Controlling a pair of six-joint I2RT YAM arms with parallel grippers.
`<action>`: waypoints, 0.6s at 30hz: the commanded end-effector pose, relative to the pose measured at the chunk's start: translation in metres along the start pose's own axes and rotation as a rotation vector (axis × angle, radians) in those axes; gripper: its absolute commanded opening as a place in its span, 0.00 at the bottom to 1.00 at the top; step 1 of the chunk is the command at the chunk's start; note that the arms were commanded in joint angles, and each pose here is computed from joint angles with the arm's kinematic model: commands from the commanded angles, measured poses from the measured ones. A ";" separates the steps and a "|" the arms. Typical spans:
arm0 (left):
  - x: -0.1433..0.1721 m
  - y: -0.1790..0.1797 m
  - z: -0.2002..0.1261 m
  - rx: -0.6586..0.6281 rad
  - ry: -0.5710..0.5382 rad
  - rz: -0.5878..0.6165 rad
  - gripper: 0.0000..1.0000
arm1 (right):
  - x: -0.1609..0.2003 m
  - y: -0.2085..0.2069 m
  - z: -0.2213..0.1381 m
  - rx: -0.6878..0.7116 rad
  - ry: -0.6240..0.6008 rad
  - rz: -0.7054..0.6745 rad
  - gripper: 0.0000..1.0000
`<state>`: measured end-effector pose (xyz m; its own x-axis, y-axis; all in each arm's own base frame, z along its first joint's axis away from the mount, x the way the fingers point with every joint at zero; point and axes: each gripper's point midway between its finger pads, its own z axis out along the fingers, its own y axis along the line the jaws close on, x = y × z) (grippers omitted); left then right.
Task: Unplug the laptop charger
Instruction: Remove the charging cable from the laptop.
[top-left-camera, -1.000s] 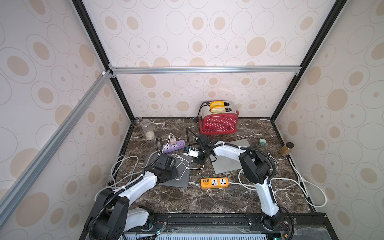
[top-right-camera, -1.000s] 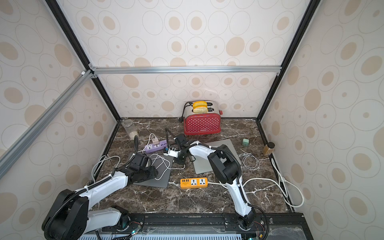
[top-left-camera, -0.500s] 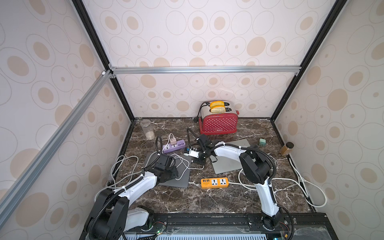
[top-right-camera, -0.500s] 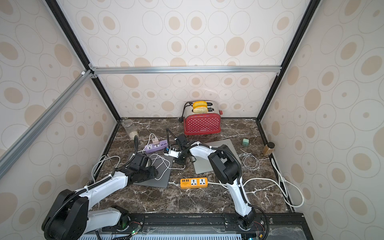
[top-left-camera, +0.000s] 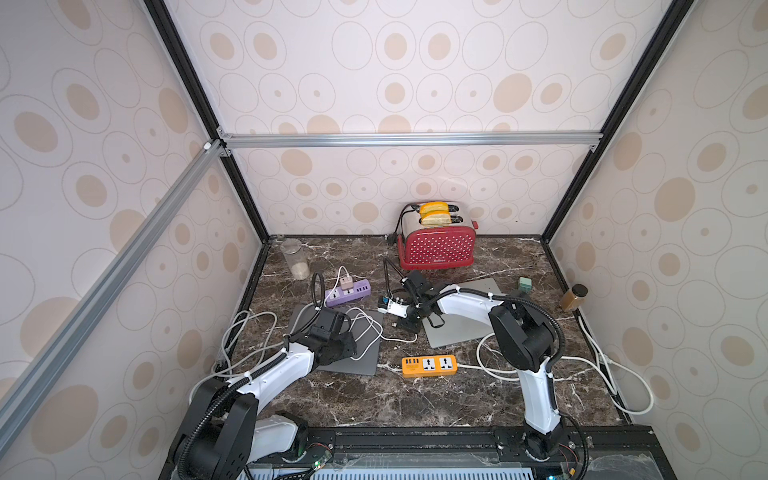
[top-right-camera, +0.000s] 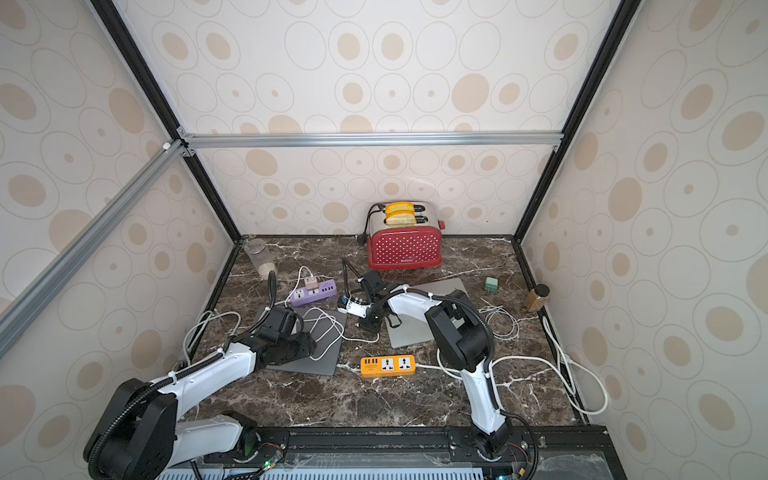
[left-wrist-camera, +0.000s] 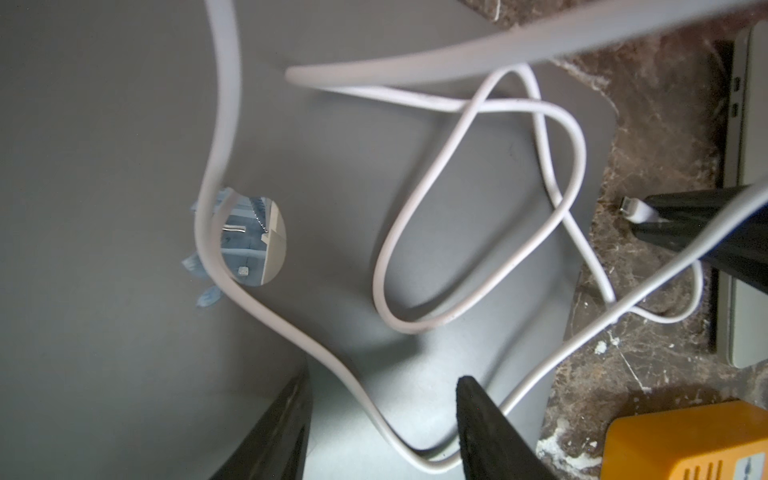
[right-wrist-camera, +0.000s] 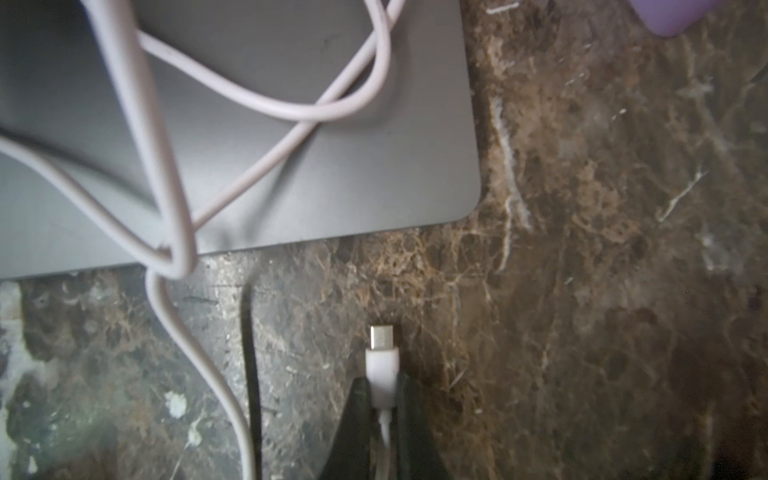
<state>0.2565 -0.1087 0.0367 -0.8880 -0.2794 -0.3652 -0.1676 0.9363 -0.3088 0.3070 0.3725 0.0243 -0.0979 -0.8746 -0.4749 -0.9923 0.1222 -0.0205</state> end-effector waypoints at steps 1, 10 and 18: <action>0.023 0.016 0.004 -0.056 0.098 -0.011 0.58 | 0.019 0.008 -0.004 -0.016 0.059 0.026 0.00; -0.002 -0.002 -0.030 0.013 -0.005 0.058 0.60 | 0.003 -0.007 -0.012 0.046 0.024 0.072 0.26; -0.034 -0.011 -0.081 -0.014 -0.122 0.130 0.61 | -0.024 -0.030 -0.052 0.151 -0.047 0.111 0.48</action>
<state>0.2569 -0.1041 0.1109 -0.8457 -0.2138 -0.4889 -0.0644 0.9504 -0.3043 0.3203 0.3639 0.0446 -0.1994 -0.8561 -0.4769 -0.9678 0.2485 -0.0414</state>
